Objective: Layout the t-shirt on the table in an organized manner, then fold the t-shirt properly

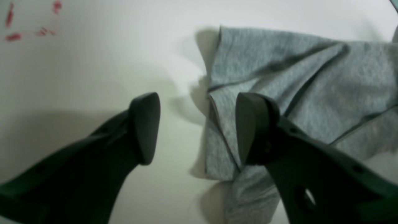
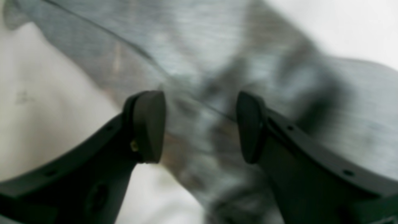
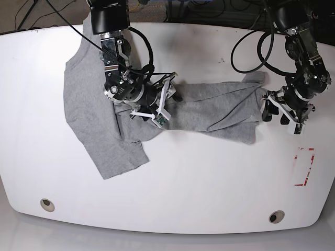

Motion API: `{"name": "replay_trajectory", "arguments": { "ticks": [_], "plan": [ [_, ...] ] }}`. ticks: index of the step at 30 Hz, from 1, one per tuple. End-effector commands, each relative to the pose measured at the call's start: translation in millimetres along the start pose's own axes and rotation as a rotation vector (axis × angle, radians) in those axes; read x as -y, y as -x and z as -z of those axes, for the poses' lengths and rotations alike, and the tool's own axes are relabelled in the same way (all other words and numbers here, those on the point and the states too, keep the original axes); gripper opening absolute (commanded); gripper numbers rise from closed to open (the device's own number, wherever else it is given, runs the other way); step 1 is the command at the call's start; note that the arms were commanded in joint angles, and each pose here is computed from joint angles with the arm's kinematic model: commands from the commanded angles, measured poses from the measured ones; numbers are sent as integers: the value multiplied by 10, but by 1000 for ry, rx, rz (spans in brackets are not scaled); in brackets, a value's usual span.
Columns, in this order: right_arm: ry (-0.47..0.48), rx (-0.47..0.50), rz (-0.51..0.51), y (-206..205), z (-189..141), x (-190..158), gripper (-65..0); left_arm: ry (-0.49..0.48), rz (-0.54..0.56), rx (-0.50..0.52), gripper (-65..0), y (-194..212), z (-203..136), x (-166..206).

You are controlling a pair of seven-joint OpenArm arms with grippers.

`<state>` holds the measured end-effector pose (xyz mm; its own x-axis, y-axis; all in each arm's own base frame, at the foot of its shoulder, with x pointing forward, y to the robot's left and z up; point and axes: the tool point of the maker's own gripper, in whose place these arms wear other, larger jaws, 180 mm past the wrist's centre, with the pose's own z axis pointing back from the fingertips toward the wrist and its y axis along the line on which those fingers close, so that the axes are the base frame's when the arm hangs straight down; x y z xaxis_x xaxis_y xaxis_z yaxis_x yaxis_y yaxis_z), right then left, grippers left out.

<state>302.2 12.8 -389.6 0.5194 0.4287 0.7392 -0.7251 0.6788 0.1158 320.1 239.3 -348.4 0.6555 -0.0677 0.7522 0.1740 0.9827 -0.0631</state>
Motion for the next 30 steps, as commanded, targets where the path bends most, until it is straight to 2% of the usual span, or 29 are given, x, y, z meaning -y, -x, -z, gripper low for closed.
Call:
{"name": "replay_trajectory", "arguments": {
  "ticks": [1,7,15,21,30],
  "plan": [
    [8,95,-43,-320,-110,13,-301,2,0,34,-287,-101,-4,-34],
    [45,85,-89,-403,-248,65,-301,9,-13,15,-287,-11,10,-23],
    [134,107,-47,-357,-498,272,-301,42,-69,-26,-287,169,139,50],
    [136,93,-28,-260,-513,258,-301,66,-88,-38,-289,183,239,96],
    [137,71,-1,-118,-525,238,-301,159,-57,-61,-290,199,406,499]
  ]
}}
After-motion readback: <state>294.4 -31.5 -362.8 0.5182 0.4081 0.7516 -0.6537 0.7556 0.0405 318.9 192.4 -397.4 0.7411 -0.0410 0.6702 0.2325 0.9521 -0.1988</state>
